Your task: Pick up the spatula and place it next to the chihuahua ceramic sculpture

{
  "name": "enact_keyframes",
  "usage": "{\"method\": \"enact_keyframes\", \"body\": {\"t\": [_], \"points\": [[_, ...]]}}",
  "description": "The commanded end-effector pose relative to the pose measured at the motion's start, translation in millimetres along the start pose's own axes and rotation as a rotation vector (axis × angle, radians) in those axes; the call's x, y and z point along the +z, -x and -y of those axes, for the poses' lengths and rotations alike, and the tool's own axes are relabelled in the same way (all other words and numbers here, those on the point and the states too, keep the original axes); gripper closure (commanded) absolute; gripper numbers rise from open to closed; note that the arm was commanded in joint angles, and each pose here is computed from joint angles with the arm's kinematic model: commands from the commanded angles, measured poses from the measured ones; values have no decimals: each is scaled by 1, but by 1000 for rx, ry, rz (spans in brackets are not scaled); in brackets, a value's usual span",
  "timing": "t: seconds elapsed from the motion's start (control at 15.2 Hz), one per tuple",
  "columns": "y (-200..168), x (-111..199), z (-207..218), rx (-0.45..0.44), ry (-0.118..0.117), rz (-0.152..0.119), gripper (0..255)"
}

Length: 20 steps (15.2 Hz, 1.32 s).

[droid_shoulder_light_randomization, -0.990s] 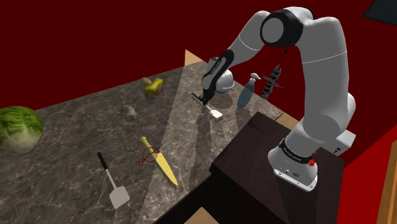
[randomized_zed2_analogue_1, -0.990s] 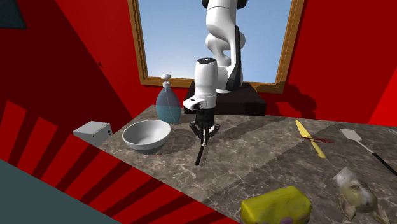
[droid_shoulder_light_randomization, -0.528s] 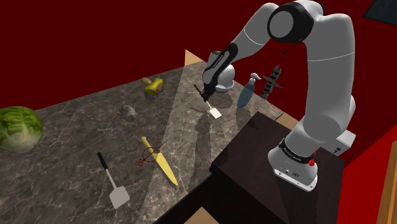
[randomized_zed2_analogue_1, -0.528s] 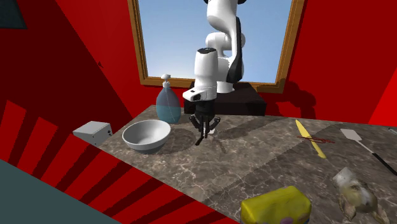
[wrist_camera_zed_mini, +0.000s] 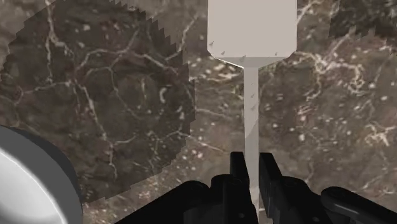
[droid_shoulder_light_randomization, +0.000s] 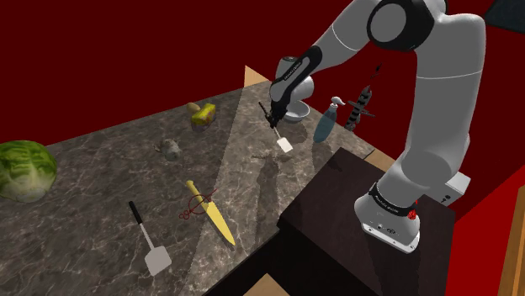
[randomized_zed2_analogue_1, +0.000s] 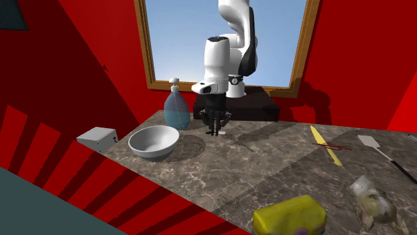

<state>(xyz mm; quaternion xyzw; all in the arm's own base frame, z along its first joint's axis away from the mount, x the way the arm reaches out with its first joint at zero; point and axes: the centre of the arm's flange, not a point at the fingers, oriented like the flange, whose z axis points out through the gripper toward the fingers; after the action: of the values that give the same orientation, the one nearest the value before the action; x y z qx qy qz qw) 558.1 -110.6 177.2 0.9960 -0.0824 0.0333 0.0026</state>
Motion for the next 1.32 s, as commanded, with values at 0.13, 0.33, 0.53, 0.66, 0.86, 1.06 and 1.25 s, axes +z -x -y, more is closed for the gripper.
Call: {"method": "enact_keyframes", "body": {"t": [0.13, 0.33, 0.53, 0.66, 0.86, 1.06, 1.25], "points": [[-1, -20, -1, 0, 0, 0, 255], [-2, -36, -1, 0, 0, 0, 255], [-3, -52, -1, 0, 0, 0, 255], [-4, -62, -1, 0, 0, 0, 255], [-12, -72, 10, 0, 0, 0, 255], [-34, -71, 43, 0, 0, 0, 255], [-56, -69, 76, 0, 0, 0, 255]]}}
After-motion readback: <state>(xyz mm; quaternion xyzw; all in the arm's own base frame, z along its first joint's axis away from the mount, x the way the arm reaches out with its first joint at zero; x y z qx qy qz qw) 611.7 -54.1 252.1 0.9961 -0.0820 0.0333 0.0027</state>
